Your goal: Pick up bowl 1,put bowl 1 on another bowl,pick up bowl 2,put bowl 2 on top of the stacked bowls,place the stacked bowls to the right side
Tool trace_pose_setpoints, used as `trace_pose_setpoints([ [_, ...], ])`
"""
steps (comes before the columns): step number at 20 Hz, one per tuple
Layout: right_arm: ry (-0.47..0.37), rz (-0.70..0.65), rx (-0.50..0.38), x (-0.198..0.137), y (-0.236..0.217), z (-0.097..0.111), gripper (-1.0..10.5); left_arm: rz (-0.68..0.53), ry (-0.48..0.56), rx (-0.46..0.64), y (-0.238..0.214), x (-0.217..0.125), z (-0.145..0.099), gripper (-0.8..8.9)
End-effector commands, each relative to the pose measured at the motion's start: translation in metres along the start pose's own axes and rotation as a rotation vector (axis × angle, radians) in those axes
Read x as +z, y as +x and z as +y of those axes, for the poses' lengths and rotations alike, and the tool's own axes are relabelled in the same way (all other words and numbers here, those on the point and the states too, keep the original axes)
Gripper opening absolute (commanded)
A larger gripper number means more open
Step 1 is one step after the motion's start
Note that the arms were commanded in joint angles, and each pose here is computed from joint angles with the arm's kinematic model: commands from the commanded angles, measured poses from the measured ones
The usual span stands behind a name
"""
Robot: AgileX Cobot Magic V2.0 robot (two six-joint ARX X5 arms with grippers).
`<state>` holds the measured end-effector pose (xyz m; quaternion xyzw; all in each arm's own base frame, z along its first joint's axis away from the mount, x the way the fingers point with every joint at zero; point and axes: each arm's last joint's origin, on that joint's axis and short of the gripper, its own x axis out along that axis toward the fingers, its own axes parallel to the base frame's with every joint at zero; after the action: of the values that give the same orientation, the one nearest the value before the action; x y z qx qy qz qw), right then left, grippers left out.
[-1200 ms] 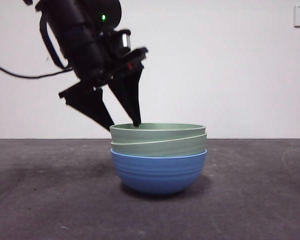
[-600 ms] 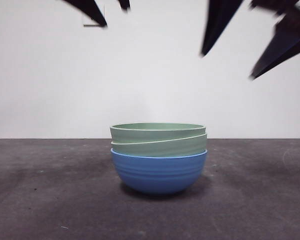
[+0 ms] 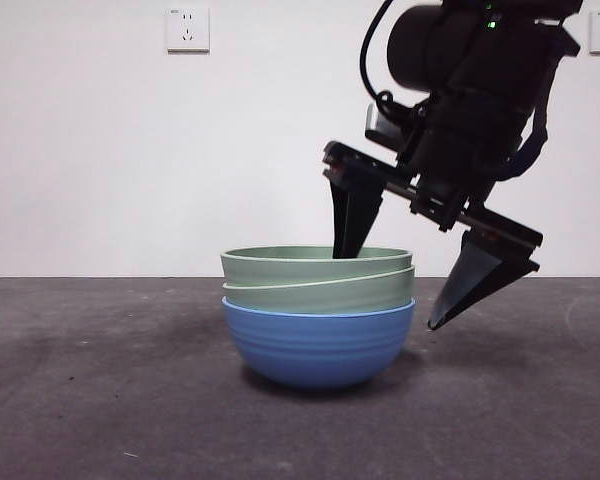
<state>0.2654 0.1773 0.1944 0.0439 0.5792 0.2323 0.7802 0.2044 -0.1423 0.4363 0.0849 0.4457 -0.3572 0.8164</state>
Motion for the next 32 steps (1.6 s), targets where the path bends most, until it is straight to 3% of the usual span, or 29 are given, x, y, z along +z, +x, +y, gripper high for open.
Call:
trace_pose_setpoints([
  [1, 0.017, 0.015, 0.001, 0.000, 0.005, -0.001, 2.9, 0.026, 0.007, -0.002, 0.001, -0.002, 0.000, 2.87],
  [4, 0.019, 0.022, -0.001, -0.001, 0.005, -0.001, 1.5, 0.026, 0.006, -0.002, 0.001, -0.002, 0.000, 2.87],
  [7, 0.022, 0.036, -0.007, -0.002, 0.005, -0.002, 1.5, 0.031, 0.005, -0.003, 0.001, -0.003, 0.000, 2.87],
  [10, 0.023, 0.037, -0.007, -0.002, 0.005, -0.002, -0.1, 0.033, 0.005, -0.003, 0.001, -0.003, 0.000, 2.87],
  [17, 0.013, 0.009, 0.019, 0.000, 0.001, 0.000, -0.1, 0.034, 0.004, -0.002, 0.001, -0.003, 0.000, 2.83],
  [22, 0.005, -0.112, 0.053, 0.008, -0.030, 0.000, -0.1, 0.032, 0.007, -0.003, 0.001, -0.003, 0.000, 2.83],
  [25, 0.060, -0.180, 0.028, 0.020, -0.047, -0.022, -0.1, 0.030, 0.008, -0.003, 0.001, -0.003, 0.000, 2.83],
  [32, 0.223, -0.290, -0.084, 0.032, -0.074, -0.099, -0.1, 0.030, 0.009, -0.004, 0.001, -0.003, 0.000, 2.83],
])
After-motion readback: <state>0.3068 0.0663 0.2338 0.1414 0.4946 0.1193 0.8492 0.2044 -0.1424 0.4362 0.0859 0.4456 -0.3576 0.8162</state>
